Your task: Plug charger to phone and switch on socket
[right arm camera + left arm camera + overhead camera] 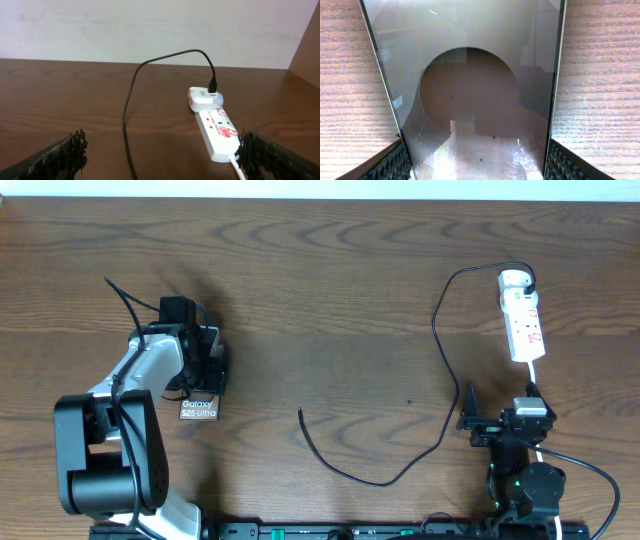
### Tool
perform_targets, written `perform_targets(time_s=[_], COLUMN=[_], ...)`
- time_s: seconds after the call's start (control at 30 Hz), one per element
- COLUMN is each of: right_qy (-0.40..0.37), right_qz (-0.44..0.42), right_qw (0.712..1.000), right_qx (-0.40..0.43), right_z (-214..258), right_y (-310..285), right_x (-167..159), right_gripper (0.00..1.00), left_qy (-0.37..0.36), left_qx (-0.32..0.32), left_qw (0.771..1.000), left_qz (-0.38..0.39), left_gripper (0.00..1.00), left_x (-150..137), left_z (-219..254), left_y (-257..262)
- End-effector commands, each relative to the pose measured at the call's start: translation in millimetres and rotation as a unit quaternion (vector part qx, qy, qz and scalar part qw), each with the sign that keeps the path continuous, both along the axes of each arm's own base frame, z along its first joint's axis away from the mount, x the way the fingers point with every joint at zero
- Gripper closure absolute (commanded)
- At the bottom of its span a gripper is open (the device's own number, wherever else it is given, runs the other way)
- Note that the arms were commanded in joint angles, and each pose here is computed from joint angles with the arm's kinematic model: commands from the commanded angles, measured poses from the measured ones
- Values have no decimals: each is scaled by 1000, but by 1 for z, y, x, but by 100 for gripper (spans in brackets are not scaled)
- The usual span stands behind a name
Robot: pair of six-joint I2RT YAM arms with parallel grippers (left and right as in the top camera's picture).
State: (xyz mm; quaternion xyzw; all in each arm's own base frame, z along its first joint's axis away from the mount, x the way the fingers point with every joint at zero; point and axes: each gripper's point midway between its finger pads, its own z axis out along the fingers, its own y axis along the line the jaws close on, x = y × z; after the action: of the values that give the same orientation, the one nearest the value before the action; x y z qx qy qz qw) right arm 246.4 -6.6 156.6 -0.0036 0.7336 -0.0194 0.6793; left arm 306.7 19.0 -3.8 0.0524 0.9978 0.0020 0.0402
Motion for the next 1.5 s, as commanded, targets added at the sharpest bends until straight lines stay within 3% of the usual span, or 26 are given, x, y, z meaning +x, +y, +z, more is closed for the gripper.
perform_targets(time_s=[0.0,0.27,0.4,0.97,1.47], right_qy=[1,1,1,1,1], right_qz=[-2,-2,-2,-2,-2], right_qw=[1000,1000,1000,1000,1000], right_qx=[-4,-4,-4,-4,-4], right_z=[-1,-1,-1,-1,-1], right_y=[-1,-1,-1,-1,-1], right_x=[0,0,0,0,0], right_gripper=[1,1,1,1,1], left_qy=[18,18,17,-9,-162], left_qx=[13,13,13,12,-44], left_qw=[1000,1000,1000,1000,985], left_qz=[0,0,0,0,37], left_gripper=[64,78,92,93,93], left_x=[-11,-11,-11,2,39], left_z=[-9,-9,-9,3,105], left_y=[5,5,5,5,-12])
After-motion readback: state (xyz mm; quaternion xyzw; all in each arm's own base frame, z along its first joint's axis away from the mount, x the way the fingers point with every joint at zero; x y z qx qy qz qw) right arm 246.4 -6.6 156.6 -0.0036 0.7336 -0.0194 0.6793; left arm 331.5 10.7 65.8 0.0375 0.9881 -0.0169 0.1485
